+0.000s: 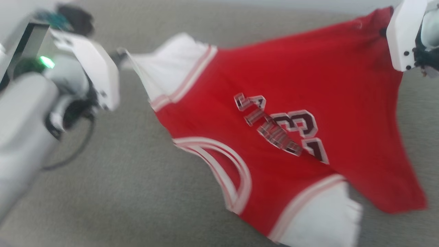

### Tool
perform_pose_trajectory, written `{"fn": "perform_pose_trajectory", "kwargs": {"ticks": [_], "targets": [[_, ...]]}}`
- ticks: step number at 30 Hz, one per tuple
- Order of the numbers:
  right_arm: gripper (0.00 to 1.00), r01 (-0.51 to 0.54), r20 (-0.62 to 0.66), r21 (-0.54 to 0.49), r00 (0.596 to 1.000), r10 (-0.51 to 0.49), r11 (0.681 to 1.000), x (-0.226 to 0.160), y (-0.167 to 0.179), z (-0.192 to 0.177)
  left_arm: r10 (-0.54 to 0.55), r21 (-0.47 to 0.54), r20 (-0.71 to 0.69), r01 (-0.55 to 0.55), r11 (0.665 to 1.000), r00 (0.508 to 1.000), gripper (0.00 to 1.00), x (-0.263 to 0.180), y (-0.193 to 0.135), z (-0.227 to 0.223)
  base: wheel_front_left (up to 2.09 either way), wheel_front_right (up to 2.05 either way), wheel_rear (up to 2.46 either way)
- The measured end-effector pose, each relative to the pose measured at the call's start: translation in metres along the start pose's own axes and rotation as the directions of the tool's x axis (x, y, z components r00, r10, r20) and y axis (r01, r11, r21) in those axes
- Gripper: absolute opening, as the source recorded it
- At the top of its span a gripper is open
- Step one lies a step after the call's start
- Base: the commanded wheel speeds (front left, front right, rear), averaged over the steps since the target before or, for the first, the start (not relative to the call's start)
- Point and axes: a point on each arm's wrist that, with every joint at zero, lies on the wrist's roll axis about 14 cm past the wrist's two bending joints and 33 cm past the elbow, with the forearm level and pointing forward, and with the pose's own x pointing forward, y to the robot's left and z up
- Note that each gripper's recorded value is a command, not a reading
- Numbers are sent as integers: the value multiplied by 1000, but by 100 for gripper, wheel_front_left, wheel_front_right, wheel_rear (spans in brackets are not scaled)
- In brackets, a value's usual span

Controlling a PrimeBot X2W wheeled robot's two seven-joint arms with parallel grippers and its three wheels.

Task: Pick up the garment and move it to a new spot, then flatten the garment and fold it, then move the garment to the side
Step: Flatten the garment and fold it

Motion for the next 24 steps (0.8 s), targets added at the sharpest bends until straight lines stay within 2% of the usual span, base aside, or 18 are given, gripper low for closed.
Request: {"fn": "perform_pose_trajectory", "kwargs": {"ticks": [6, 10, 16, 21, 24], "targets": [[0, 70, 142, -33, 988, -65, 997, -62, -16, 32, 14, 67, 127, -23, 997, 992, 0, -31, 2, 84, 0, 0, 0], [0, 125, 244, -31, 963, -114, 992, -115, -25, 52, 3, 98, 212, -25, 995, 977, 0, -58, -7, 138, 0, 0, 0], [0, 177, 346, 18, 922, -172, 984, -161, -40, 69, -21, 135, 301, -20, 991, 953, 0, -74, -23, 186, 0, 0, 0], [0, 232, 453, 67, 859, -237, 970, -164, -63, 91, -47, 139, 408, -11, 990, 912, 0, -64, -40, 226, 0, 0, 0], [0, 256, 521, 86, 812, -263, 963, -156, -73, 110, -39, 133, 508, -33, 991, 861, 0, -57, -42, 257, 0, 0, 0]]}}
